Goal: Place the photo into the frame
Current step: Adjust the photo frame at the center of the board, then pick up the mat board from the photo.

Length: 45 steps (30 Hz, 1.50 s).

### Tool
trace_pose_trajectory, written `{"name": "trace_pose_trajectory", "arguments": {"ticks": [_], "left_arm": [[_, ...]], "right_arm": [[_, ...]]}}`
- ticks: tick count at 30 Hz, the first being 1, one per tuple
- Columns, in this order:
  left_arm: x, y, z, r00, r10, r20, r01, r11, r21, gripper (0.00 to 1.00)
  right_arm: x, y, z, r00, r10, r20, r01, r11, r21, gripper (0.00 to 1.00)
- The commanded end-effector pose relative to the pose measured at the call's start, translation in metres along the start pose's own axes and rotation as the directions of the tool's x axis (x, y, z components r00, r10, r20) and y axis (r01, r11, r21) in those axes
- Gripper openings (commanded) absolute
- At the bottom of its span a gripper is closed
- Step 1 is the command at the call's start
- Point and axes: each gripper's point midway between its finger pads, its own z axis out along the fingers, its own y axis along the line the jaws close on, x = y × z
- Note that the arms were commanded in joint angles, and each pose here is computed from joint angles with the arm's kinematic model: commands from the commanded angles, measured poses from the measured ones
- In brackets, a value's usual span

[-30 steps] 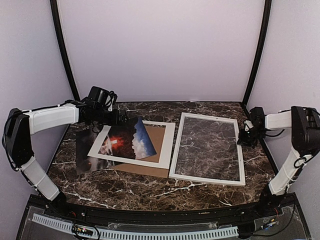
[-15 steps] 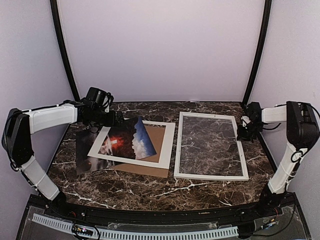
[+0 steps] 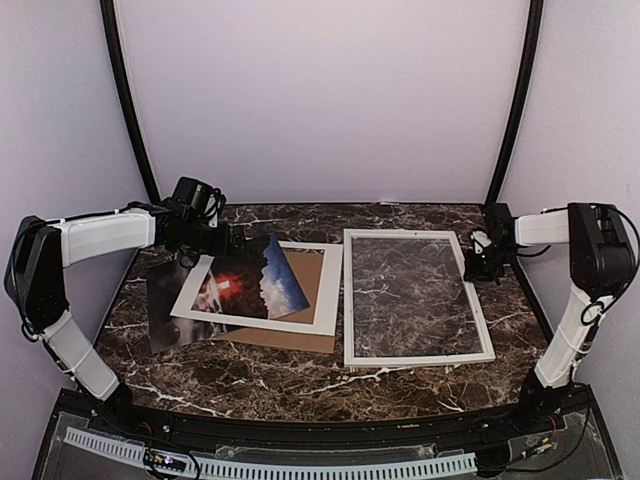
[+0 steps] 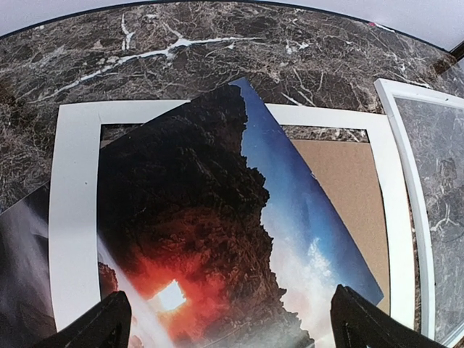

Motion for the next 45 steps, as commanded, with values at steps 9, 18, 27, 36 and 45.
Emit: {"name": "trace_pose_trajectory", "arguments": {"ticks": [9,18,27,36,45], "left_arm": [[0.024,0.043,0.004,0.991,-0.095,-0.091,0.089,0.994,-0.07,0.99],[0.04,0.091,-0.006,0.954,-0.247,-0.168,0.242,0.969,-0.051,0.99],[0.051,0.13,-0.011,0.909,-0.37,-0.191,0.372,0.928,-0.03,0.99],[0.066,0.147,-0.002,0.889,-0.395,-0.234,0.396,0.917,-0.043,0.97],[0.076,0.146,0.005,0.874,-0.408,-0.263,0.414,0.909,-0.033,0.94]], "right_arm": [[-0.032,0.048,-0.062,0.99,-0.016,0.137,0.03,0.995,-0.099,0.52],[-0.032,0.208,-0.092,0.968,-0.129,0.214,0.2,0.912,-0.358,0.65],[0.013,0.359,-0.068,0.952,-0.263,0.157,0.306,0.793,-0.526,0.66],[0.053,0.429,-0.032,0.92,-0.377,0.111,0.373,0.747,-0.551,0.65],[0.075,0.425,-0.025,0.913,-0.4,0.079,0.38,0.764,-0.521,0.63]]}}
